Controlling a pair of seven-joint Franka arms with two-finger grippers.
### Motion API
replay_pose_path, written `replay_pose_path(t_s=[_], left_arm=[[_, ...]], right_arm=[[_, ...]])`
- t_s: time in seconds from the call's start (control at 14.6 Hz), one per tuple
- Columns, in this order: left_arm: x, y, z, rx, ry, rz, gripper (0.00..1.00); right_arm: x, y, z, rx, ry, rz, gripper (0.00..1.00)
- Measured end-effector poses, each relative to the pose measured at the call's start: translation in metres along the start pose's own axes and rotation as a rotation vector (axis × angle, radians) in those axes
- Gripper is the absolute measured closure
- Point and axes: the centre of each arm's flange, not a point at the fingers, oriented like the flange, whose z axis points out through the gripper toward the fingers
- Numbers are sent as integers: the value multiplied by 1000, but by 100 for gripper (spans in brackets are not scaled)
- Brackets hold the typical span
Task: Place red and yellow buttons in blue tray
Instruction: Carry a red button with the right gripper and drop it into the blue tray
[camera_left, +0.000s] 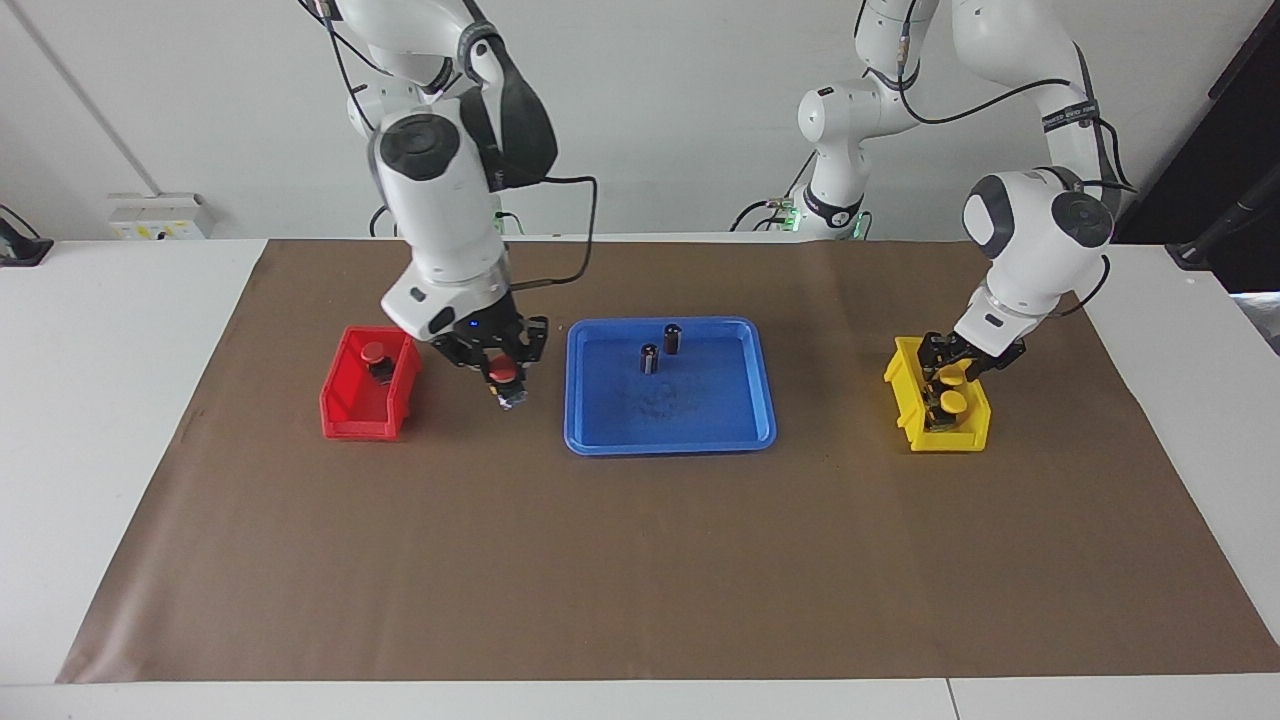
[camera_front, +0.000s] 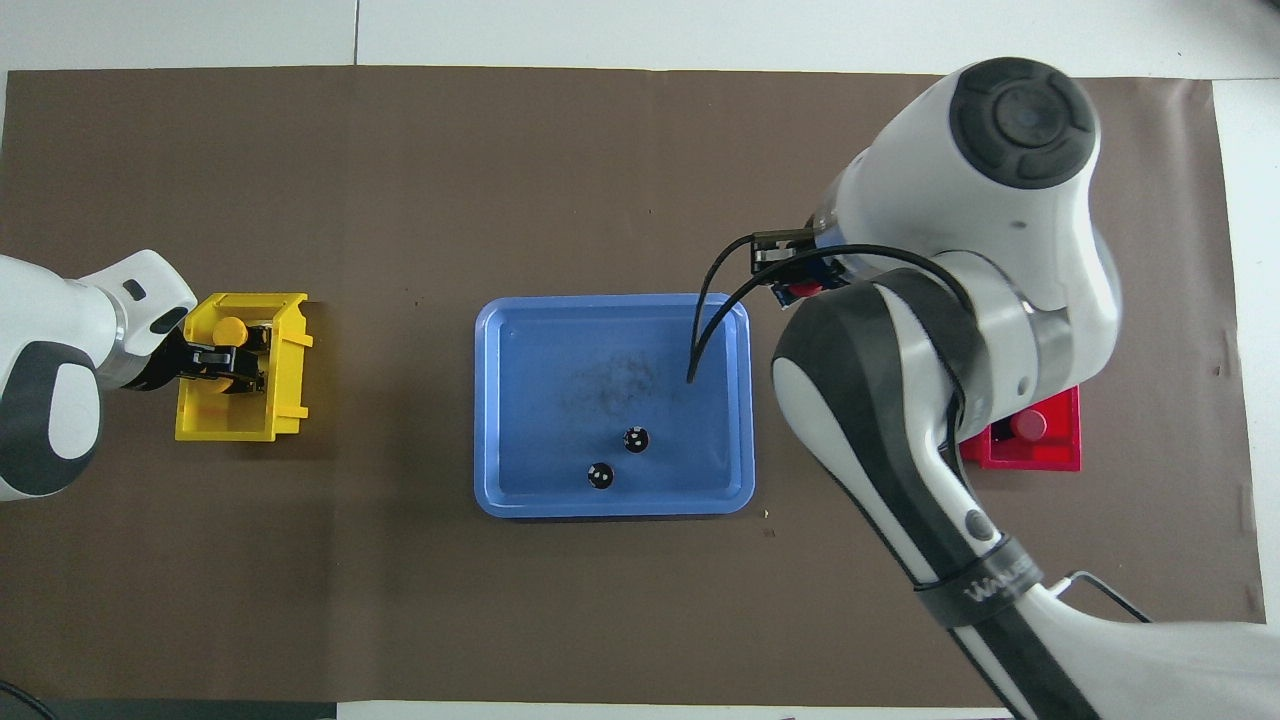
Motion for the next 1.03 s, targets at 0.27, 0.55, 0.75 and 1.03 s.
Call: replay_pose_path(t_s=[0.27, 0.55, 0.75, 1.03], left_arm=[[-1, 0, 3, 1, 6, -6, 28], [-4, 0, 9, 1, 4, -8, 27], [-5, 0, 9, 1, 4, -8, 30], [-5, 0, 9, 1, 4, -8, 58]], right_arm=[[-9, -60, 47, 19, 19, 18, 59], [-15, -93, 122, 10, -5, 26, 59], [-19, -93, 146, -5, -27, 26, 59], [-24, -87, 152, -12, -34, 30, 59]])
